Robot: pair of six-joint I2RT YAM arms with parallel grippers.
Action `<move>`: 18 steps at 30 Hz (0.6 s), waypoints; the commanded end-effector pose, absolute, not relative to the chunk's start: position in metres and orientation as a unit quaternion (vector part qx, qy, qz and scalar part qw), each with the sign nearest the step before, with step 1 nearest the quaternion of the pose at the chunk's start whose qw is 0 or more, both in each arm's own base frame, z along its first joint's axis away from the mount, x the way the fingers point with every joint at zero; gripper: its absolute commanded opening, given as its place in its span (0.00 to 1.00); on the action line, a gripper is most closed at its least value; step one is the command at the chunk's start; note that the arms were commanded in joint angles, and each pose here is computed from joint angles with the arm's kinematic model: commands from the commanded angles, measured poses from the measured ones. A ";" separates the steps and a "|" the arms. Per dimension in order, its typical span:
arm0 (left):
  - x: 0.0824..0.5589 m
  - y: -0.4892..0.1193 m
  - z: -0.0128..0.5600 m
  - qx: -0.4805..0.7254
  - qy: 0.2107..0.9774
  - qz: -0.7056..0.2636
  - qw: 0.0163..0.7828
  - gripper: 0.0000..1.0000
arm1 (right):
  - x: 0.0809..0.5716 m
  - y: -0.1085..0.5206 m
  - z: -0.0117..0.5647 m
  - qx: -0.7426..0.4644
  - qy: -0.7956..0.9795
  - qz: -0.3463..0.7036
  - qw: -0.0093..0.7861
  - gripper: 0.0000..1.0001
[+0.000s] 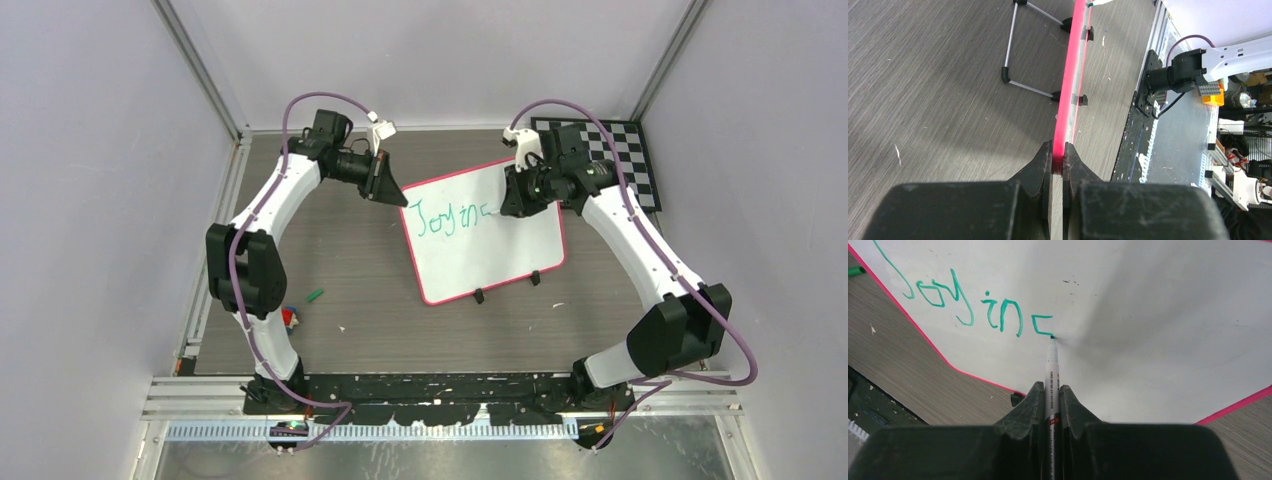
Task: Write a sentence on the whiteboard
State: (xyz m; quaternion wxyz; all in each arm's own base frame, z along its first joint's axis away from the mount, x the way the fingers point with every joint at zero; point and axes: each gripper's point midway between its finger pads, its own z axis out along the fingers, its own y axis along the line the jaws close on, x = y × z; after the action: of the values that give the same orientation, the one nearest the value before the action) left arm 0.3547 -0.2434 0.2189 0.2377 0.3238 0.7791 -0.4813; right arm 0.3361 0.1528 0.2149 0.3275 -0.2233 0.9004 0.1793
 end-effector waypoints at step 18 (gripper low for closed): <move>0.348 -0.239 0.221 0.340 0.781 -0.459 0.251 0.00 | 0.327 0.177 0.231 -0.254 0.883 0.209 0.336 0.00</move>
State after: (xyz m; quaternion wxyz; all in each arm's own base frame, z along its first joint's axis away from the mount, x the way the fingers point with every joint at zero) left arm 0.3527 -0.2429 0.2188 0.2379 0.3239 0.7790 -0.4813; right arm 0.3204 0.1684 0.2054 0.3074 -0.2446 0.8988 0.1947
